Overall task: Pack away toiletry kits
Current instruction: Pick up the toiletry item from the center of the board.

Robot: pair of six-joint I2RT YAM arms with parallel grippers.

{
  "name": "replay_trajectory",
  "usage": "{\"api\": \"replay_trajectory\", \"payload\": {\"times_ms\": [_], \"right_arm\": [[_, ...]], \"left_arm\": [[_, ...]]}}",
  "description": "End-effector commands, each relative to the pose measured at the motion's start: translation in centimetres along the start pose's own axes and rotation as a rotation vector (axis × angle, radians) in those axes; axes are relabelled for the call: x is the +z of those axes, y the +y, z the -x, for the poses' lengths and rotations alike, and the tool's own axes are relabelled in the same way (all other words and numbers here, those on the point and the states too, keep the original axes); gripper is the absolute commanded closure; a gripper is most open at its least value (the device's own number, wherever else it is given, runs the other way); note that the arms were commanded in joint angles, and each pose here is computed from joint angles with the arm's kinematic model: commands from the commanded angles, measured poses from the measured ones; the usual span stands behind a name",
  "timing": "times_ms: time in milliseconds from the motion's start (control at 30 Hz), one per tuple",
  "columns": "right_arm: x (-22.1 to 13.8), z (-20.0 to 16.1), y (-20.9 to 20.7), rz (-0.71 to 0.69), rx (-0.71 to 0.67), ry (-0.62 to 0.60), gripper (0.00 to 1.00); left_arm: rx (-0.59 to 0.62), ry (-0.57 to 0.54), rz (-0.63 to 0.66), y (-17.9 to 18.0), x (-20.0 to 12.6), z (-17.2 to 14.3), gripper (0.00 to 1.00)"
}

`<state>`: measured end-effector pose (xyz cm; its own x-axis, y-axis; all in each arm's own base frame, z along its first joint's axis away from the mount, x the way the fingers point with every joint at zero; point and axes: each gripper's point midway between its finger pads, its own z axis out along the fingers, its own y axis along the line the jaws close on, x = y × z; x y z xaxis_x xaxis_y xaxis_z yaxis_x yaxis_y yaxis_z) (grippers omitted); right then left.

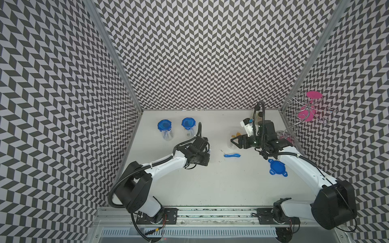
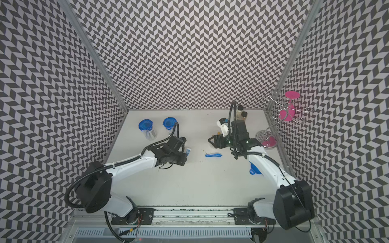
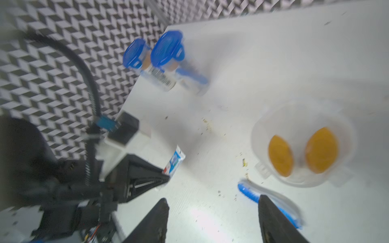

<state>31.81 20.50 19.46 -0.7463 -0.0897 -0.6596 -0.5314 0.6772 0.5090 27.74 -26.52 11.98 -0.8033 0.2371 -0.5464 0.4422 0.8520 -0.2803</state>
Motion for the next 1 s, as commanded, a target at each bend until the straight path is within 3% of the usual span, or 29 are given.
{"api": "replay_trajectory", "payload": {"times_ms": [0, 267, 567, 733, 900, 967], "right_arm": [[0.5, -2.4, 3.5, 0.276, -0.011, 0.093, 0.32], [-0.2, -2.4, 7.3, 0.486, -0.052, 0.078, 0.31], [1.5, -2.1, 7.8, 0.500, -0.046, 0.076, 0.38], [1.2, -0.5, 8.4, 0.522, -0.062, 0.035, 0.52], [1.4, -0.5, 8.1, 0.490, -0.074, 0.045, 0.80], [1.2, 0.0, 7.9, 0.458, -0.091, 0.030, 0.96]], "left_arm": [[0.141, -0.183, -0.162, -4.2, -3.2, 3.9, 1.00], [0.229, -0.242, -0.254, -6.9, -5.3, 4.7, 1.00], [0.300, -0.231, -0.367, -10.7, -5.6, 3.9, 1.00], [0.307, -0.227, -0.374, -11.2, -5.6, 3.8, 1.00], [0.294, -0.220, -0.348, -10.8, -5.1, 3.8, 1.00], [0.280, -0.223, -0.333, -10.5, -5.0, 3.9, 0.86]]}}
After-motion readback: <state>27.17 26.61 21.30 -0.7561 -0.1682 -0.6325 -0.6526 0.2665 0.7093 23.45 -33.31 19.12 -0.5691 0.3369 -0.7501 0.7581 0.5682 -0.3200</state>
